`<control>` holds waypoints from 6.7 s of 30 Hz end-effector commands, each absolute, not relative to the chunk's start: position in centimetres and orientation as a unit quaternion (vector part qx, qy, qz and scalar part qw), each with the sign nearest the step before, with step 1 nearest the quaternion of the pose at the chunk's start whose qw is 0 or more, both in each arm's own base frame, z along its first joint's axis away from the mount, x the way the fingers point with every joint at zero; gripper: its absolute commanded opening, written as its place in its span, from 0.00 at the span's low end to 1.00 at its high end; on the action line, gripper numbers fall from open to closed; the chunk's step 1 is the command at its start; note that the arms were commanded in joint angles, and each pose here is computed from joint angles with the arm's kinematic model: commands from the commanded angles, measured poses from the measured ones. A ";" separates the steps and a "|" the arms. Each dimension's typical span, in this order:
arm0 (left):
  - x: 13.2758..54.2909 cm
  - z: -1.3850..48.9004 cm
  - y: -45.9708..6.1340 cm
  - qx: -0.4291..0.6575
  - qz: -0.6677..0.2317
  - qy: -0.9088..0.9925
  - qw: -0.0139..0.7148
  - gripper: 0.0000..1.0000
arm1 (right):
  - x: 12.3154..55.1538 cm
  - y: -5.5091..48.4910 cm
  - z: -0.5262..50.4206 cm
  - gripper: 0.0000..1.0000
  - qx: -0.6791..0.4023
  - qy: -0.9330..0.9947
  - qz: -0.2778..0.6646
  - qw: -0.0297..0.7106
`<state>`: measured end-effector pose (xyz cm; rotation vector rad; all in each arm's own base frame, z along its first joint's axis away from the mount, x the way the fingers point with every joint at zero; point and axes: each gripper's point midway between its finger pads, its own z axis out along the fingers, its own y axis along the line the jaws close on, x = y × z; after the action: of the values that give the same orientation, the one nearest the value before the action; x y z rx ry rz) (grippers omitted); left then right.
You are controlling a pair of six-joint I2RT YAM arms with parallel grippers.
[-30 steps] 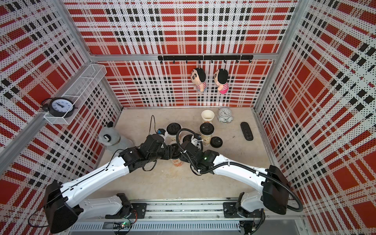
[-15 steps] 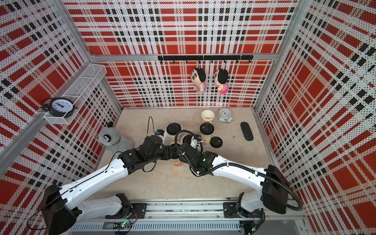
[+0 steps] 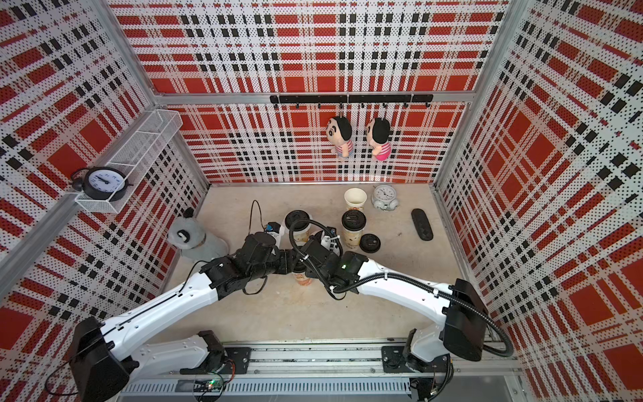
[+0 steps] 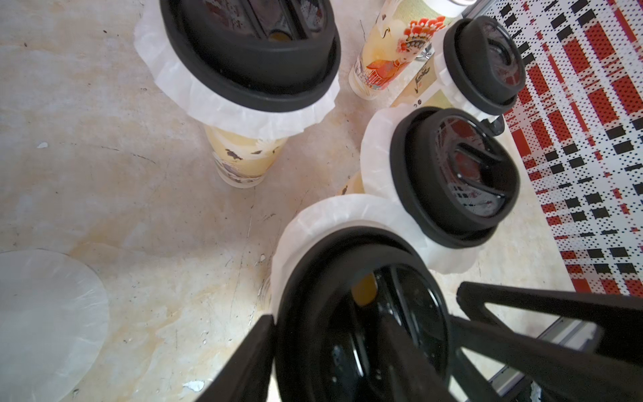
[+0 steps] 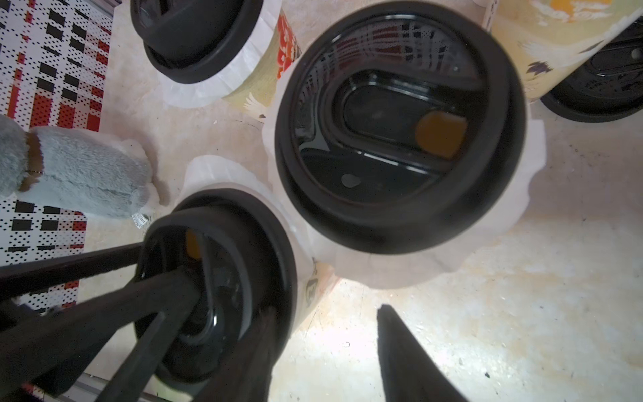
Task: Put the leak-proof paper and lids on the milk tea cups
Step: Secure the cup lid on the cup.
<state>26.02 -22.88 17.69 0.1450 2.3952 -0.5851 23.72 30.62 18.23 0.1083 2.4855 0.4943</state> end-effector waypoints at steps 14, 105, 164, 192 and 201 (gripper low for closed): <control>23.0 10.7 -19.9 0.070 -0.139 0.962 0.224 0.50 | 21.0 33.3 20.9 0.50 0.018 0.927 0.263 0.266; 21.7 10.6 -20.2 0.082 -0.155 0.960 0.220 0.50 | 21.7 32.2 16.8 0.43 0.079 0.957 0.205 0.192; 21.5 10.7 -20.4 0.084 -0.159 0.959 0.220 0.50 | 16.5 24.6 6.3 0.43 0.026 0.999 0.016 0.009; 21.5 10.5 -20.3 0.081 -0.151 0.960 0.221 0.50 | 19.9 26.8 11.2 0.48 0.023 0.992 0.074 0.099; 22.2 10.8 -20.3 0.079 -0.147 0.959 0.227 0.50 | 25.3 31.2 21.8 0.55 -0.016 0.963 0.144 0.228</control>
<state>25.87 -23.26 17.58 0.1450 2.3638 -0.6134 24.03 32.99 20.33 -0.0219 2.7071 0.5267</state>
